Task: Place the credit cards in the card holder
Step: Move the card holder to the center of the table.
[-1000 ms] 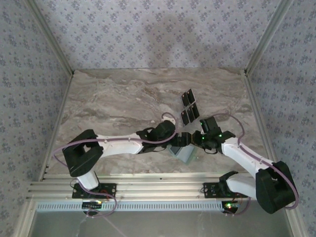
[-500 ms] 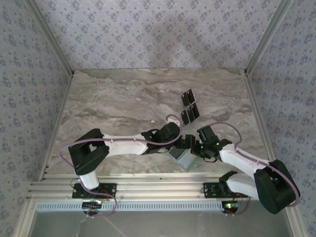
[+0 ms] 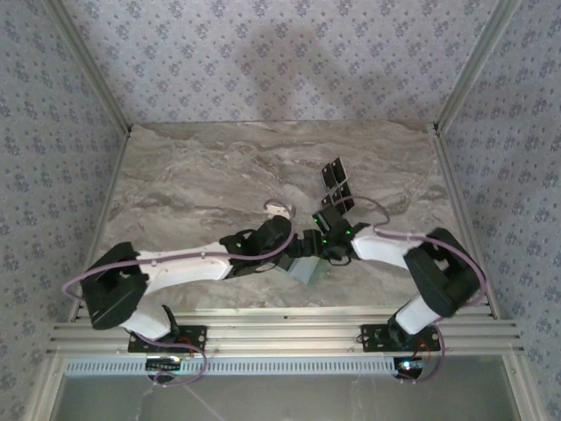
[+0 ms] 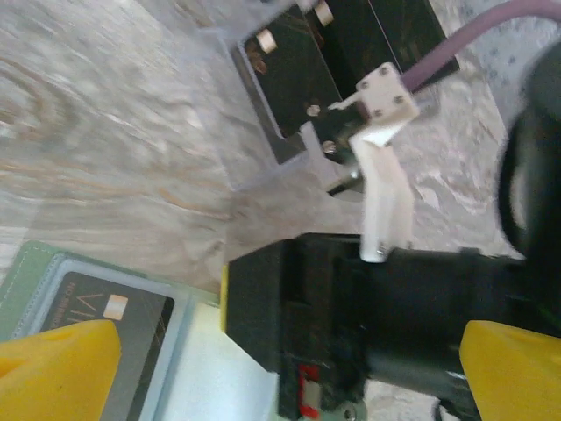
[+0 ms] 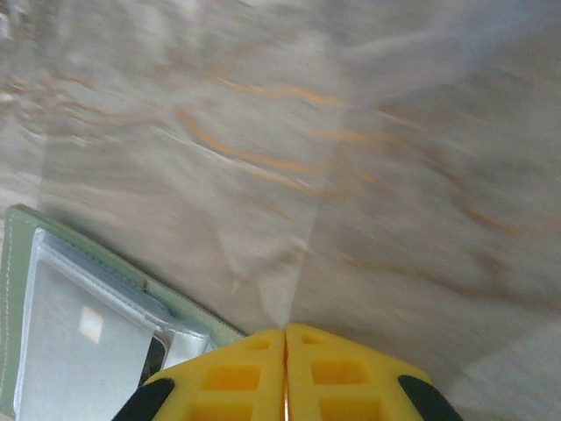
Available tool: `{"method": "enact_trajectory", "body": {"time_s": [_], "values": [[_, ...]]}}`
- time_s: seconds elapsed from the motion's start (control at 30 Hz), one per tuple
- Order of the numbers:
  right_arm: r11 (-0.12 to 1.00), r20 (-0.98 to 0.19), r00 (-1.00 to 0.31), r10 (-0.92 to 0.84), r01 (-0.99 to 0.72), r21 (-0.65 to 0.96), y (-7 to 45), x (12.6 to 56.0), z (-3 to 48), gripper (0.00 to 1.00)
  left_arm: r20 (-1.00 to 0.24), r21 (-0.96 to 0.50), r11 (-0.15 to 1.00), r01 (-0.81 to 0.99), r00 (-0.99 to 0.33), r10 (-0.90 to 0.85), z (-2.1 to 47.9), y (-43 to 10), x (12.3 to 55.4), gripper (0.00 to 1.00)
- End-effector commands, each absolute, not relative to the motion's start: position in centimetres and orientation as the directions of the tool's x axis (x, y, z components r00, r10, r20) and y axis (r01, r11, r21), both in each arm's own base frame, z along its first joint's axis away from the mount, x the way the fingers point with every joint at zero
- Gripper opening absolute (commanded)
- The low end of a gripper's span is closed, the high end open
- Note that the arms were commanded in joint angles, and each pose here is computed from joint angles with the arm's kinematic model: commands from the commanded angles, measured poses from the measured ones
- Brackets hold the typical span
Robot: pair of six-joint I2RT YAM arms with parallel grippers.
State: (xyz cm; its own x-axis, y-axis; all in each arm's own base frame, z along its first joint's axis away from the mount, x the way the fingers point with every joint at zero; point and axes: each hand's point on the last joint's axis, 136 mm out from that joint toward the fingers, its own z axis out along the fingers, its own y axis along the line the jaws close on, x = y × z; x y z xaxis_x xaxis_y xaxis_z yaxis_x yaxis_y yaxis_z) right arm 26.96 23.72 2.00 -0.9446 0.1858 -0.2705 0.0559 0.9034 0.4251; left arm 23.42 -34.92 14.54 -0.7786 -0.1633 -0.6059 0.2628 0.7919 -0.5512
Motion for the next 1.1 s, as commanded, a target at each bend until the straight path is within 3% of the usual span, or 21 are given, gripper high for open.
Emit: {"method": "enact_trajectory", "body": {"time_s": [0.0,0.17,0.4,0.53,0.9,1.07], "values": [[0.866,-0.302,-0.944,0.134,-0.037,0.499,28.7,29.5,2.6,0.10,-0.649,-0.476,0.858,0.195,-0.736,-0.193,14.6,-30.6,24.4,1.00],[0.854,-0.368,-0.927,0.077,-0.129,0.504,31.4,32.2,6.4,0.13,-0.653,-0.449,0.887,0.108,-0.717,-0.244,14.1,-25.6,24.8,1.00],[0.880,-0.383,-0.923,0.044,-0.146,0.453,29.1,30.1,8.4,0.40,-0.643,-0.441,0.896,0.038,-0.711,-0.286,13.3,-21.7,25.1,1.00],[0.926,-0.375,-0.926,0.035,-0.111,0.361,26.0,27.7,7.3,0.48,-0.630,-0.428,0.904,0.021,-0.724,-0.281,12.5,-20.7,25.3,1.00],[0.970,-0.345,-0.937,0.046,-0.041,0.240,21.5,24.3,4.8,0.51,-0.615,-0.406,0.914,0.024,-0.746,-0.254,11.4,-20.8,25.4,1.00],[0.967,-0.346,-0.937,0.045,-0.045,0.249,21.8,24.6,4.6,0.45,-0.609,-0.404,0.914,0.026,-0.754,-0.248,11.0,-21.1,25.5,1.00]]}}
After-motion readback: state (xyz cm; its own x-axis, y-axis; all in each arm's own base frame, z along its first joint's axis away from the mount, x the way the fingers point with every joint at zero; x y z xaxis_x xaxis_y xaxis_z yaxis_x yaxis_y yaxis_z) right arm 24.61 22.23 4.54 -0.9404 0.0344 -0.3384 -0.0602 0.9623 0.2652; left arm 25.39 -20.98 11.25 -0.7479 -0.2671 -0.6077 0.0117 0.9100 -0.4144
